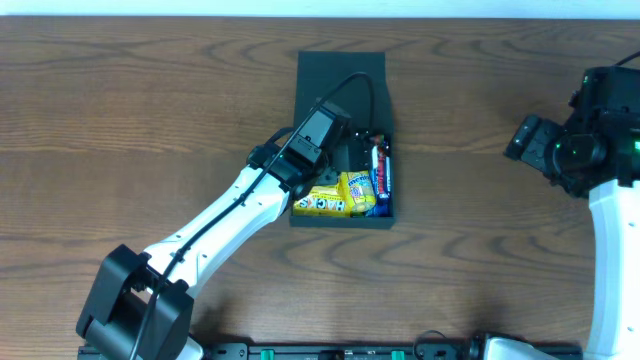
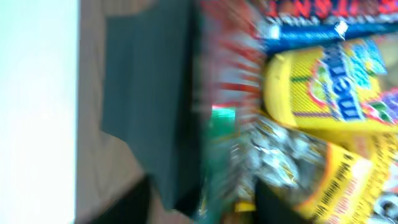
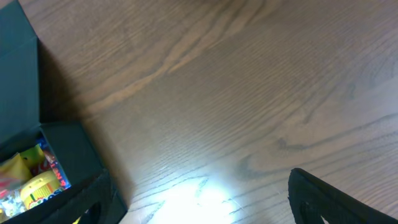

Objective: Pack container

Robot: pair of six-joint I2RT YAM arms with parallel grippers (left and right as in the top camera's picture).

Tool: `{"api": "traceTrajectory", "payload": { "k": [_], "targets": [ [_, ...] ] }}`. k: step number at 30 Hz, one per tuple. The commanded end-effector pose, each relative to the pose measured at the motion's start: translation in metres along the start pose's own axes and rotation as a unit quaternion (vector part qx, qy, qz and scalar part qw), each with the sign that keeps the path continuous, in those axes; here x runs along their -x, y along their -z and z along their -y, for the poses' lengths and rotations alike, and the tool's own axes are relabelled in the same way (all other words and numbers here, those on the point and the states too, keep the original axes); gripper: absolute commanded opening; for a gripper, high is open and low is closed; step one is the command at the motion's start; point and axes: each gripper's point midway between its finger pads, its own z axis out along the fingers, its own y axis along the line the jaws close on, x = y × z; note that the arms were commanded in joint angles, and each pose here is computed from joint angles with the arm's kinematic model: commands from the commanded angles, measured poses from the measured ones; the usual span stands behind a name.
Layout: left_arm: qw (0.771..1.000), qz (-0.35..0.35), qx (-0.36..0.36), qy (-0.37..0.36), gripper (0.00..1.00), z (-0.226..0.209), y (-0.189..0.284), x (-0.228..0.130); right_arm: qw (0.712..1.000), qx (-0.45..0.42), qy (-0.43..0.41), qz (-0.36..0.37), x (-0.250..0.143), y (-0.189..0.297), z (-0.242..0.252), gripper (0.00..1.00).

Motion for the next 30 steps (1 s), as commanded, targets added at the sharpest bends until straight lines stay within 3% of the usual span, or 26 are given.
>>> {"api": "traceTrajectory", "payload": {
  "k": [1, 3, 5, 7, 12, 13, 14, 15, 16, 17, 23, 26, 30],
  "targets": [
    [0.999, 0.01, 0.02, 0.024, 0.95, -0.012, 0.004, 0.005, 1.0, -0.005, 0.002, 0.012, 0.006, 0.005, 0.003, 0.89],
    [0.998, 0.002, 0.042, 0.054, 0.95, -0.024, 0.004, -0.001, 1.0, -0.005, 0.003, 0.011, 0.005, 0.005, 0.004, 0.89],
    [0.984, -0.007, 0.091, 0.154, 0.95, -0.049, 0.006, -0.014, 1.0, -0.005, 0.002, 0.01, 0.005, 0.005, 0.004, 0.89],
    [0.951, -0.005, 0.128, 0.281, 0.95, -0.073, 0.009, -0.034, 1.0, -0.002, 0.003, 0.009, 0.004, 0.005, 0.003, 0.89],
    [0.868, 0.003, 0.12, 0.481, 0.98, -0.093, 0.009, -0.089, 1.0, 0.007, 0.003, 0.004, 0.003, 0.002, -0.001, 0.87],
    [0.858, 0.007, 0.108, 0.501, 0.87, -0.093, 0.009, -0.095, 1.0, 0.009, 0.003, 0.003, 0.004, 0.001, -0.002, 0.83],
    [0.849, 0.011, 0.097, 0.52, 0.62, -0.094, 0.009, -0.102, 1.0, 0.011, 0.003, 0.002, 0.004, -0.002, -0.003, 0.69],
    [0.839, 0.017, 0.088, 0.537, 0.2, -0.095, 0.01, -0.108, 1.0, 0.016, 0.003, 0.001, 0.004, -0.006, -0.005, 0.43],
    [0.826, 0.024, 0.078, 0.558, 0.06, -0.096, 0.01, -0.114, 1.0, 0.025, 0.003, 0.0, 0.003, -0.011, -0.009, 0.1],
    [0.815, 0.032, 0.07, 0.575, 0.06, -0.098, 0.011, -0.117, 0.999, 0.038, 0.004, -0.001, 0.003, -0.017, -0.014, 0.02],
    [0.79, 0.053, 0.029, 0.609, 0.06, -0.094, 0.012, -0.118, 0.98, 0.187, 0.035, -0.059, -0.028, -0.071, -0.064, 0.01],
    [0.777, 0.046, 0.03, 0.627, 0.06, -0.093, 0.012, -0.123, 0.942, 0.311, 0.097, -0.076, -0.044, -0.066, -0.107, 0.02],
    [0.729, 0.026, 0.036, 0.684, 0.06, -0.09, 0.01, -0.137, 0.903, 0.382, 0.192, -0.043, -0.058, -0.047, -0.168, 0.01]
  ]
}}
